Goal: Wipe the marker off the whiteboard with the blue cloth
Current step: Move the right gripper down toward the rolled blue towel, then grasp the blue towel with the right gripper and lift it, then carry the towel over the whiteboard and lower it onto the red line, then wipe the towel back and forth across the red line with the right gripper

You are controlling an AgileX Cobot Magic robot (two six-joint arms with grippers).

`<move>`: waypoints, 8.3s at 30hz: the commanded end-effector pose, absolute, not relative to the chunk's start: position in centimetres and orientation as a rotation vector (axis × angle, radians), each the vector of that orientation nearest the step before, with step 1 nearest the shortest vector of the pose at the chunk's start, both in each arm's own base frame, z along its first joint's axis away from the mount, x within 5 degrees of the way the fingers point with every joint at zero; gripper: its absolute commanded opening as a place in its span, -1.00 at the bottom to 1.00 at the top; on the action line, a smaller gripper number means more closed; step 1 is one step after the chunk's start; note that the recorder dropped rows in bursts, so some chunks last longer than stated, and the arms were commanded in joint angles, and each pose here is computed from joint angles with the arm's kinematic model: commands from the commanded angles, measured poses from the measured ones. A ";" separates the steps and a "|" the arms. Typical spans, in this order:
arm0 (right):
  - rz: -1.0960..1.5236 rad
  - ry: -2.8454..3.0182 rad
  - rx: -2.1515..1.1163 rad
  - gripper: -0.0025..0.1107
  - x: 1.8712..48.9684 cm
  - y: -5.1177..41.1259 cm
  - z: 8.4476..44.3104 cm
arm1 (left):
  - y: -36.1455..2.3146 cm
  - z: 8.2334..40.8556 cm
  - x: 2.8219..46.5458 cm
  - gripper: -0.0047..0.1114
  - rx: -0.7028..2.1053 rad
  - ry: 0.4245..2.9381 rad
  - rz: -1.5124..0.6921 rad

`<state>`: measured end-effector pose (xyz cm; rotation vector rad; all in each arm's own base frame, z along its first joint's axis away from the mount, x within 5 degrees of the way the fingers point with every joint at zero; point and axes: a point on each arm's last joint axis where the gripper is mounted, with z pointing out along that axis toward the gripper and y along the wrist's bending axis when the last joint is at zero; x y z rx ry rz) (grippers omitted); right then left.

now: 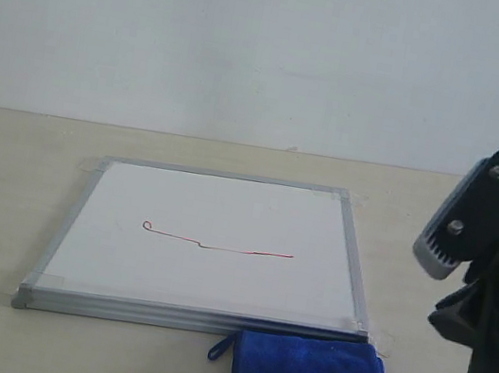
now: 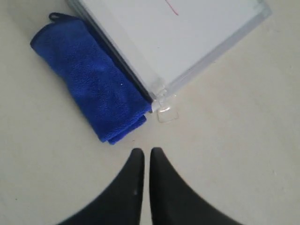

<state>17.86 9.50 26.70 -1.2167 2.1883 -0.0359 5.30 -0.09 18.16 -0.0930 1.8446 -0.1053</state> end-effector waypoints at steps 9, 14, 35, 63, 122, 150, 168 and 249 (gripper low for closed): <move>0.182 2.129 -1.446 -0.01 21.1 13.4 20.8 | -0.1 18.1 5.3 -0.85 -0.094 1.841 -0.107; 0.207 2.088 -1.608 -0.01 21.5 14.1 18.6 | -0.1 18.1 5.3 -0.85 -0.094 1.841 -0.107; 0.100 1.830 -1.881 0.00 23.6 15.2 14.2 | -0.1 18.1 5.3 -0.85 -0.094 1.841 -0.107; 0.037 1.831 -1.853 0.24 24.4 15.1 13.6 | -0.1 18.1 5.3 -0.85 -0.094 1.841 -0.107; 0.474 2.299 -0.648 -0.96 26.4 17.8 24.0 | -0.1 18.1 5.3 -0.85 -0.094 1.841 -0.107; 0.168 2.442 -0.711 -0.96 36.1 15.9 19.6 | -0.1 18.1 5.3 -0.85 -0.094 1.841 -0.107; 0.124 2.399 -0.733 -0.96 40.2 17.4 15.6 | -0.1 18.1 5.3 -0.85 -0.094 1.841 -0.107; 0.059 2.734 -1.094 -0.96 38.5 25.3 10.6 | -0.1 18.1 5.3 -0.85 -0.094 1.841 -0.107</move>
